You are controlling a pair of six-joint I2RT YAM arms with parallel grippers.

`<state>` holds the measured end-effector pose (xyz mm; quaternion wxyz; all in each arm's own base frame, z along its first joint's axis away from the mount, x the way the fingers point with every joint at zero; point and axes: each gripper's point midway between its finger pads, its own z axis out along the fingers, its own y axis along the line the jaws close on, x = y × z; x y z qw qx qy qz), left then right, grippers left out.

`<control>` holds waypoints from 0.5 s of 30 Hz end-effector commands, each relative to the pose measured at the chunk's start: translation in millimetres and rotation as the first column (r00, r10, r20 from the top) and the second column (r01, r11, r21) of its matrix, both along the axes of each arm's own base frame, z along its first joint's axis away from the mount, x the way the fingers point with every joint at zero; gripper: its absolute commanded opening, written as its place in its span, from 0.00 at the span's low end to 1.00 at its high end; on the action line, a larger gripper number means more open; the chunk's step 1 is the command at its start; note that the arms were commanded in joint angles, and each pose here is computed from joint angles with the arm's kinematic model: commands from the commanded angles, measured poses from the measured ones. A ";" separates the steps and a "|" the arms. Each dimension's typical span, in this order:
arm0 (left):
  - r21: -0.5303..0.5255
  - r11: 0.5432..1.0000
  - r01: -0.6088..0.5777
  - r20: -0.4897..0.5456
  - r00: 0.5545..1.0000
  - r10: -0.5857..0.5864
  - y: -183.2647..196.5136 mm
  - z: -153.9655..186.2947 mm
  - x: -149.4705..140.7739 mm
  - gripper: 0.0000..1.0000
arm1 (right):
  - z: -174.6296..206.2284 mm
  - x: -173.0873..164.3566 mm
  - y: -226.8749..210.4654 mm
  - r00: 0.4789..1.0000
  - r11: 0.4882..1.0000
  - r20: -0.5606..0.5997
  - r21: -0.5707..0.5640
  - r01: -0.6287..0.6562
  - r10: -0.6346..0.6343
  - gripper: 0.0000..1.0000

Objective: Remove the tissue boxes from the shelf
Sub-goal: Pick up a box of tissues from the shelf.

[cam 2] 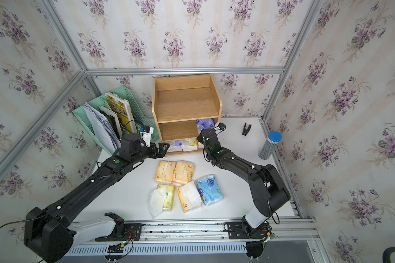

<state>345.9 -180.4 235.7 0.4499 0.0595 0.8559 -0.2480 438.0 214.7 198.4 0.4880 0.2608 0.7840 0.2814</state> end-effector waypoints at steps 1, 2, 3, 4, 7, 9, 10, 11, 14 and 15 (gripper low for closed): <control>-0.019 1.000 0.012 0.010 1.000 -0.012 -2.6 6.8 -0.9 0.99 | -7.6 -6.0 -8.8 1.000 0.998 -0.028 -0.064 0.005 -0.007 0.26; -0.021 1.000 0.014 0.011 1.000 -0.014 -2.9 7.4 -1.2 0.99 | -6.8 -7.8 -9.3 1.000 0.998 -0.026 -0.065 0.001 -0.003 0.24; -0.022 1.000 0.012 0.011 1.000 -0.012 -2.6 7.6 -1.2 0.99 | -5.8 -9.6 -9.9 1.000 0.998 -0.023 -0.063 -0.003 0.001 0.22; -0.025 1.000 0.015 0.012 1.000 -0.015 -3.2 8.9 -1.5 0.99 | -6.5 -11.9 -10.1 1.000 0.998 -0.025 -0.062 -0.009 0.007 0.19; -0.033 0.999 0.017 0.010 1.000 -0.017 -4.2 9.7 -1.4 0.99 | -6.1 -19.0 -9.5 0.999 0.998 -0.026 -0.049 -0.032 0.031 0.14; -0.042 0.999 0.021 0.011 1.000 -0.020 -5.5 11.6 -1.7 0.99 | -7.1 -24.1 -6.5 0.998 0.998 -0.027 -0.038 -0.059 0.058 0.11; -0.046 0.999 0.023 0.009 1.000 -0.022 -6.4 11.6 -2.0 0.99 | -8.8 -27.2 -5.0 0.997 0.997 -0.032 -0.036 -0.072 0.071 0.10; -0.050 0.998 0.025 0.008 1.000 -0.024 -7.1 11.6 -2.0 0.99 | -11.2 -30.7 -4.3 0.996 0.996 -0.040 -0.036 -0.080 0.079 0.09; -0.064 0.998 0.028 0.007 1.000 -0.027 -8.2 12.8 -3.3 0.99 | -19.3 -44.0 -2.5 0.994 0.994 -0.057 -0.045 -0.096 0.093 0.08; -0.067 0.997 0.031 0.004 1.000 -0.030 -9.2 12.1 -4.2 0.99 | -21.4 -48.6 -1.7 0.993 0.994 -0.059 -0.046 -0.102 0.099 0.07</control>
